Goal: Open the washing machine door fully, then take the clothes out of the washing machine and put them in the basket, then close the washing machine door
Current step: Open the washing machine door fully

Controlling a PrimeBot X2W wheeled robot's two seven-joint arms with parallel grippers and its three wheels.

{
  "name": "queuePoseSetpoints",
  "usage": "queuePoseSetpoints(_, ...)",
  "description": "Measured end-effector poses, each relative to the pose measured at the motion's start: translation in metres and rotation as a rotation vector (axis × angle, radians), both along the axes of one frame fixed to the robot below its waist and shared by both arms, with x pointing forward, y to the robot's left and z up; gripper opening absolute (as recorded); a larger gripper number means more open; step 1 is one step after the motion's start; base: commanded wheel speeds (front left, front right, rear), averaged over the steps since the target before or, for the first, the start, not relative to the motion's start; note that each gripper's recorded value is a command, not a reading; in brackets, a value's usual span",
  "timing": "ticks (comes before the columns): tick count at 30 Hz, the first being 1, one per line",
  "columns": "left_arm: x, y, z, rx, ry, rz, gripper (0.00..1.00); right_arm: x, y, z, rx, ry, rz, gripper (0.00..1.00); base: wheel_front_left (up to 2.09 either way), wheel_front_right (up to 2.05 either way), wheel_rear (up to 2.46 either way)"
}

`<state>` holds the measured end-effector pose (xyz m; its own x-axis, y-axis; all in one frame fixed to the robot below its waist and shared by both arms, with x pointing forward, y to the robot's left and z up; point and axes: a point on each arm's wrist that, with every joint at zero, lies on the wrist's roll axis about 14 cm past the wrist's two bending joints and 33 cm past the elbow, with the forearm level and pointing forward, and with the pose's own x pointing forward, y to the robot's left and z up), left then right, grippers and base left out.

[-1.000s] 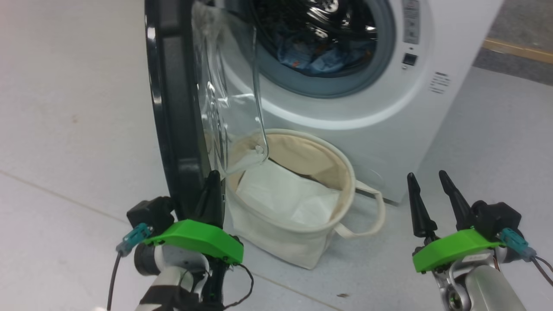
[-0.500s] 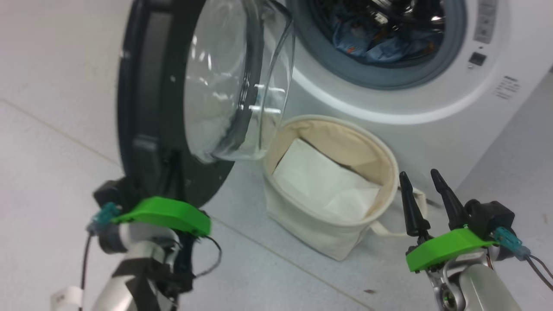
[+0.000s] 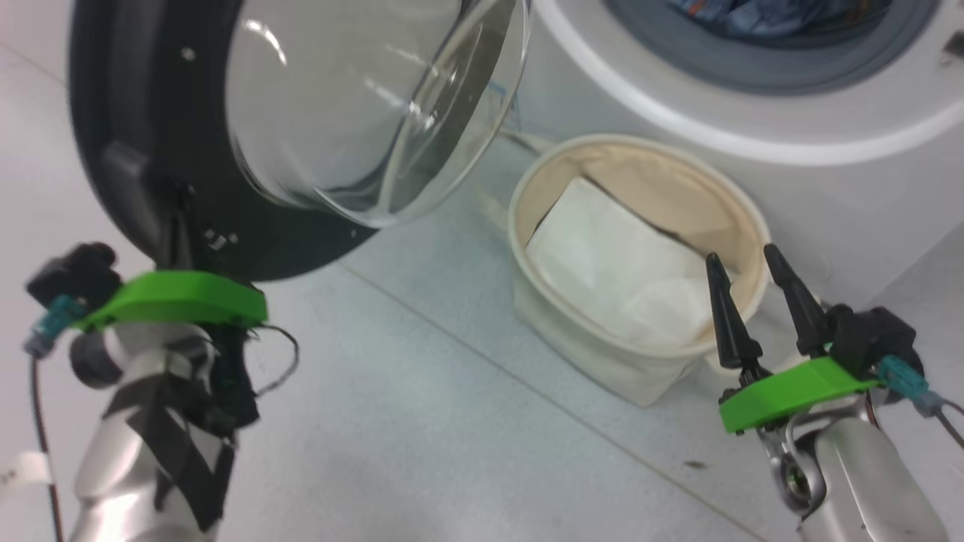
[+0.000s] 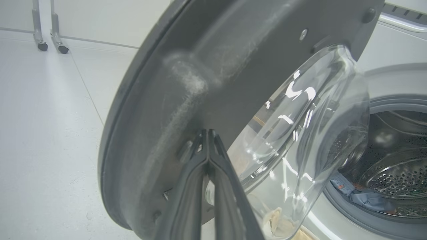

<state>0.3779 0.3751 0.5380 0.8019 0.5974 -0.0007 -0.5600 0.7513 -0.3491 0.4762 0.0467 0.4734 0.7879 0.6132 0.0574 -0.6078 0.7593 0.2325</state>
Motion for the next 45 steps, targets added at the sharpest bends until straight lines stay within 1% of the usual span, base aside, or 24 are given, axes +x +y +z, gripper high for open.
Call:
queuePoseSetpoints(4,0.004,0.023,-0.004,-0.002,0.013,0.055,0.00,0.009,0.009,-0.012,-0.001,0.010,0.026,1.00,0.00,0.00,0.00)
queuePoseSetpoints(11,0.015,0.049,-0.013,-0.013,0.034,0.108,0.00,0.023,0.012,-0.040,-0.009,0.044,0.044,1.00,0.00,0.00,0.00)
queuePoseSetpoints(20,0.033,0.065,-0.033,-0.022,0.087,0.141,0.00,0.041,0.009,-0.058,-0.016,0.051,0.045,1.00,0.00,0.00,0.00)
queuePoseSetpoints(25,0.037,0.072,-0.036,-0.021,0.093,0.153,0.00,0.041,0.006,-0.062,-0.029,0.057,0.046,1.00,0.00,0.00,0.00)
queuePoseSetpoints(30,0.036,0.074,-0.033,-0.020,0.082,0.155,0.00,0.041,-0.002,-0.055,-0.038,0.045,0.029,1.00,0.00,0.00,0.00)
queuePoseSetpoints(33,0.035,0.075,-0.025,-0.023,0.051,0.150,0.00,0.040,-0.006,-0.049,-0.042,0.040,0.018,1.00,0.00,0.00,0.00)
queuePoseSetpoints(34,0.035,0.074,-0.022,-0.021,0.043,0.146,0.67,0.039,-0.008,-0.047,-0.046,0.037,0.016,1.00,0.00,0.00,0.00)
queuePoseSetpoints(35,0.035,0.073,-0.019,-0.012,0.039,0.135,1.00,0.038,-0.009,-0.043,-0.045,0.031,0.013,1.00,0.00,0.00,0.00)
queuePoseSetpoints(37,0.036,0.066,-0.015,-0.004,0.034,0.109,1.00,0.035,-0.010,-0.036,-0.038,0.027,0.006,1.00,0.00,0.00,0.00)
queuePoseSetpoints(40,0.025,0.058,-0.019,0.006,0.047,0.076,1.00,0.026,-0.013,-0.020,-0.025,0.016,-0.012,1.00,0.00,0.00,0.00)
queuePoseSetpoints(45,0.014,0.045,-0.020,0.014,0.044,0.035,1.00,0.014,-0.021,-0.003,-0.018,0.007,-0.042,1.00,0.00,0.00,0.00)
